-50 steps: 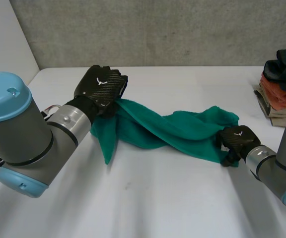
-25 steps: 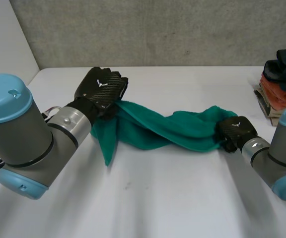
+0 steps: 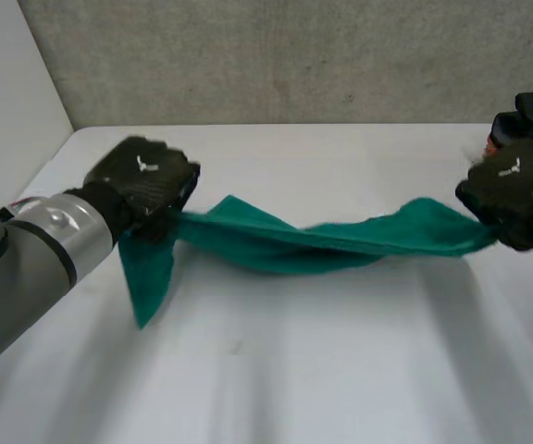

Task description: Fold the laundry.

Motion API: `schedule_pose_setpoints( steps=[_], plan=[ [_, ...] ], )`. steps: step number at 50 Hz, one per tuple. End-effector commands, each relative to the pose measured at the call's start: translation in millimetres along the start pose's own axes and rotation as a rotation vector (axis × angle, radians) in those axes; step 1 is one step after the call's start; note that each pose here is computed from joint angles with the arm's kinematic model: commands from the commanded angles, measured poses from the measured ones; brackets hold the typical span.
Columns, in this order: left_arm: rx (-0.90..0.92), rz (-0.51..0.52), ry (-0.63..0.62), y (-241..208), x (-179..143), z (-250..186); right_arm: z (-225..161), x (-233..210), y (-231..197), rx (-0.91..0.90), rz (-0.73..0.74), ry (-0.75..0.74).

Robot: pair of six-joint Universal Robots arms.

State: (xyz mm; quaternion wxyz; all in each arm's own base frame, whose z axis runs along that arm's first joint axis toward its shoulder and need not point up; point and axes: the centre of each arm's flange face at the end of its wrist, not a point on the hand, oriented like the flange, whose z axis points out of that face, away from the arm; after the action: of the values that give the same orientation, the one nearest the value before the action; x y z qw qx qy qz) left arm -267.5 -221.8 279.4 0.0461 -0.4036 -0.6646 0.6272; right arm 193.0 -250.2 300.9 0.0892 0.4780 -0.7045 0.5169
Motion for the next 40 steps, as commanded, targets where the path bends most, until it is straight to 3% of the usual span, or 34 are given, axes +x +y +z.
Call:
schedule_pose_setpoints(
  steps=[1,7,12,13,16,21,26,40],
  plan=[
    [-0.140,0.217,0.076,43.0,13.6,32.1,19.1,-7.9,13.7,-0.065,-0.008,-0.077],
    [0.013,0.296,-0.114,26.0,-17.7,91.8,76.1,19.9,0.6,0.038,0.093,0.056],
    [0.368,0.348,-0.384,-45.7,-62.8,118.6,97.6,81.6,-52.5,0.383,0.239,0.386],
    [0.496,0.360,-0.490,-71.0,-78.6,118.4,97.8,89.1,-60.3,0.448,0.258,0.432],
    [0.673,0.345,-0.631,-99.1,-97.1,113.4,85.0,120.1,-88.9,0.724,0.322,0.628],
    [0.699,0.304,-0.688,-101.4,-100.0,110.2,58.7,136.3,-105.9,0.943,0.319,0.781],
    [0.558,0.280,-0.621,-82.1,-90.8,94.8,61.3,121.4,-98.0,0.908,0.317,0.729],
    [0.152,0.249,-0.330,44.1,-12.3,60.9,98.9,-2.0,-5.7,0.402,0.403,0.221]
  ],
)
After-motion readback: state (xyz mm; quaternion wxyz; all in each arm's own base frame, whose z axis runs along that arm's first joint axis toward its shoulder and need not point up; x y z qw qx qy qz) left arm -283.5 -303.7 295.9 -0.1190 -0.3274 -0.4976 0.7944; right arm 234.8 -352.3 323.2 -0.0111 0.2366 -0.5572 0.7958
